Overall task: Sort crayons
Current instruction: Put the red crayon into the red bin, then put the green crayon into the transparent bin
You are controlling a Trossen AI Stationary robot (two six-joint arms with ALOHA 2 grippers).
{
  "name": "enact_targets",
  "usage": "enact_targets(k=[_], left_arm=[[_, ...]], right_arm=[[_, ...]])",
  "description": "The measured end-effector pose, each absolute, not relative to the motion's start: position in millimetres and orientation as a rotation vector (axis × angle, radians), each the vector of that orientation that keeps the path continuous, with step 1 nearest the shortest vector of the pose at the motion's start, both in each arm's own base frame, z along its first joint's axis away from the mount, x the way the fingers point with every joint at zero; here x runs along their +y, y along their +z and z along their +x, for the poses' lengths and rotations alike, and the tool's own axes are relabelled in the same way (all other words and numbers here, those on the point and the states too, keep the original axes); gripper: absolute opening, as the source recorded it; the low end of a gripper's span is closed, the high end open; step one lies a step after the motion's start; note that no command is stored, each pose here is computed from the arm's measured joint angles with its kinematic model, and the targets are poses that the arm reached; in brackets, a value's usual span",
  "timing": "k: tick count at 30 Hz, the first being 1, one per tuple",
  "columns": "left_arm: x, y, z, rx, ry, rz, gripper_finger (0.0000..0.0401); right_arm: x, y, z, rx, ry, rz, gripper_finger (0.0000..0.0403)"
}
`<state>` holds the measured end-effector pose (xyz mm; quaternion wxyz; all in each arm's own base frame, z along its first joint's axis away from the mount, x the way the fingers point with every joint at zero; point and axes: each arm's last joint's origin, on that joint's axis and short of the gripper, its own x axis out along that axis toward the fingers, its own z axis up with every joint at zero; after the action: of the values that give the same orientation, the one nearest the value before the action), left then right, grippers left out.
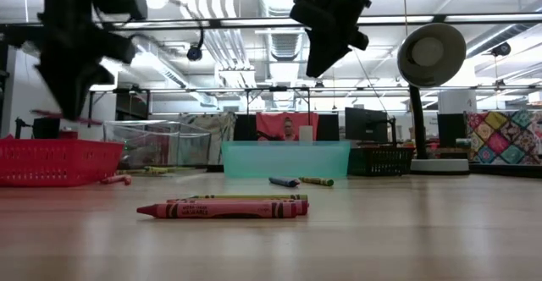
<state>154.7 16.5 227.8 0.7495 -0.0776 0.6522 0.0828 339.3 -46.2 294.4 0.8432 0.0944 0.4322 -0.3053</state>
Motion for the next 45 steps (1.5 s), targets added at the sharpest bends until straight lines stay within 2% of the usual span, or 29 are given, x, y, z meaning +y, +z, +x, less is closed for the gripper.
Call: enact_targets(k=[4, 9, 21, 30, 37, 45], left_arm=[[17, 213, 155, 1.495, 0.203, -0.184, 0.0000], [21, 204, 161, 1.556, 0.341, -0.127, 0.0002], [23, 179, 176, 1.728, 0.358, -0.106, 0.0044], [23, 178, 176, 1.730, 0.359, -0.106, 0.0057], [25, 204, 184, 1.550, 0.356, -0.055, 0.0057], [29, 243, 194, 1.068, 0.351, 0.074, 0.0057]], right_arm=[[-46, 293, 340, 0.913, -0.644, 0.200, 0.0079], [-46, 293, 340, 0.913, -0.643, 0.201, 0.0079], [-46, 293, 340, 0.917, -0.638, 0.193, 0.0079], [-46, 287, 340, 0.899, -0.684, 0.286, 0.0079], [-44, 265, 350, 0.907, -0.655, 0.381, 0.0079], [-39, 221, 374, 1.031, -0.515, 0.512, 0.0079]])
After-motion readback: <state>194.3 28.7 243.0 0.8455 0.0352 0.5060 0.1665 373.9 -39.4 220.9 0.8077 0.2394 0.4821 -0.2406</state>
